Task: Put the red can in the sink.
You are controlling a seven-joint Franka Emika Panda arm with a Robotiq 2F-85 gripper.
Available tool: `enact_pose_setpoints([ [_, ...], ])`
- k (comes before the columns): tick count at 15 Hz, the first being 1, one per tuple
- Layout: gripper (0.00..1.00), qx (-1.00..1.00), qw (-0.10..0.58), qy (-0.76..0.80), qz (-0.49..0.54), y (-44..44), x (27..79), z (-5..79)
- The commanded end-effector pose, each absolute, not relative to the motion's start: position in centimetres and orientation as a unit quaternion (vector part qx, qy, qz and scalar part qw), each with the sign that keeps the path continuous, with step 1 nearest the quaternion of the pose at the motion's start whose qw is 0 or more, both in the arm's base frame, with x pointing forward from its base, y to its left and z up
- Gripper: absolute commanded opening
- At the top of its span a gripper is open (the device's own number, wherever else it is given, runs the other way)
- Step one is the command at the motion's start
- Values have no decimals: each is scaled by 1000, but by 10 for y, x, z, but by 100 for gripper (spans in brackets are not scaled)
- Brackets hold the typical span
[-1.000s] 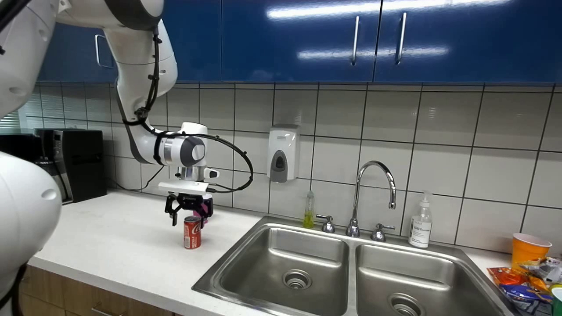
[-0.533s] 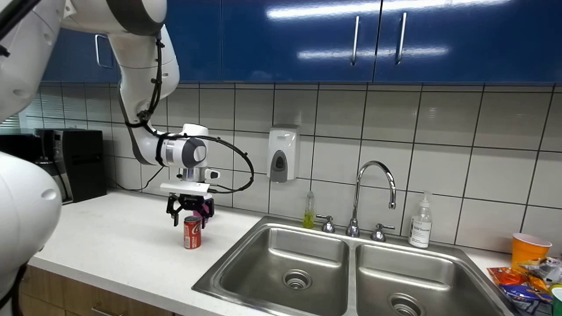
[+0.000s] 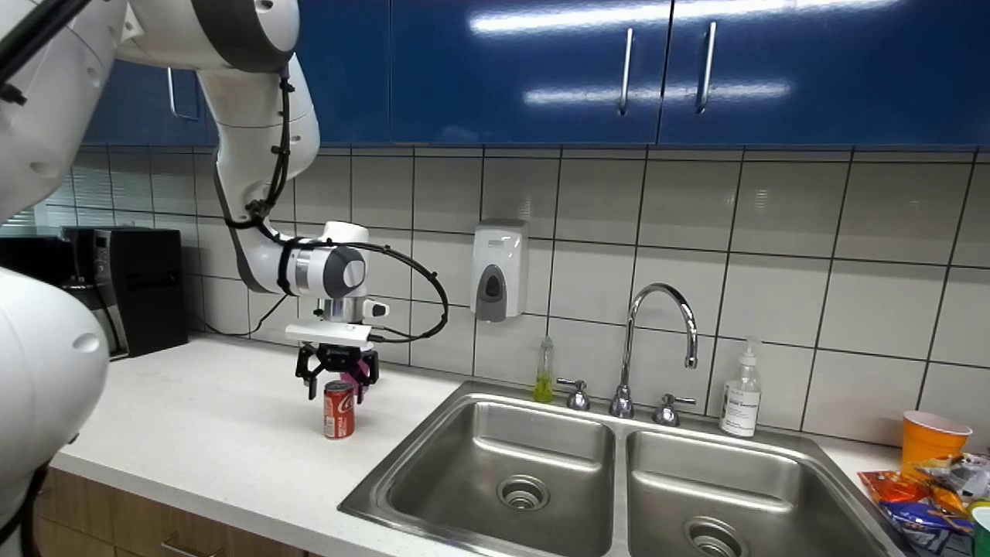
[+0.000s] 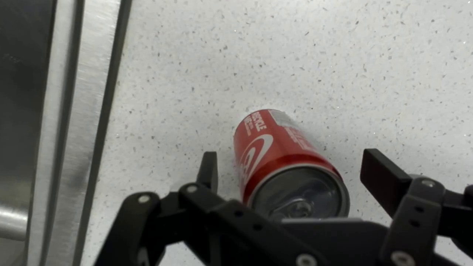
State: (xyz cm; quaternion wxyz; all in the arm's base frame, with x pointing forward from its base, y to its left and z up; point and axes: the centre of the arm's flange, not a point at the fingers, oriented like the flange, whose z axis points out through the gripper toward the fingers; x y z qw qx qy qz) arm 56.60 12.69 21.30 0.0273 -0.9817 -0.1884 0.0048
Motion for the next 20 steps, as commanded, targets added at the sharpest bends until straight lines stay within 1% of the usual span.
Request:
enact_pose_setpoints([
  [1, 75, -981, 22, -191, 2, 127, 575, 213],
  [2, 74, -981, 22, -191, 2, 127, 576, 213],
  [3, 67, -981, 22, -191, 2, 127, 576, 213],
  [6, 42, -981, 22, -191, 1, 127, 578, 213],
  [7, 39, -981, 22, -191, 0, 126, 579, 213],
  [20, 39, -981, 16, -191, -5, 123, 579, 227],
])
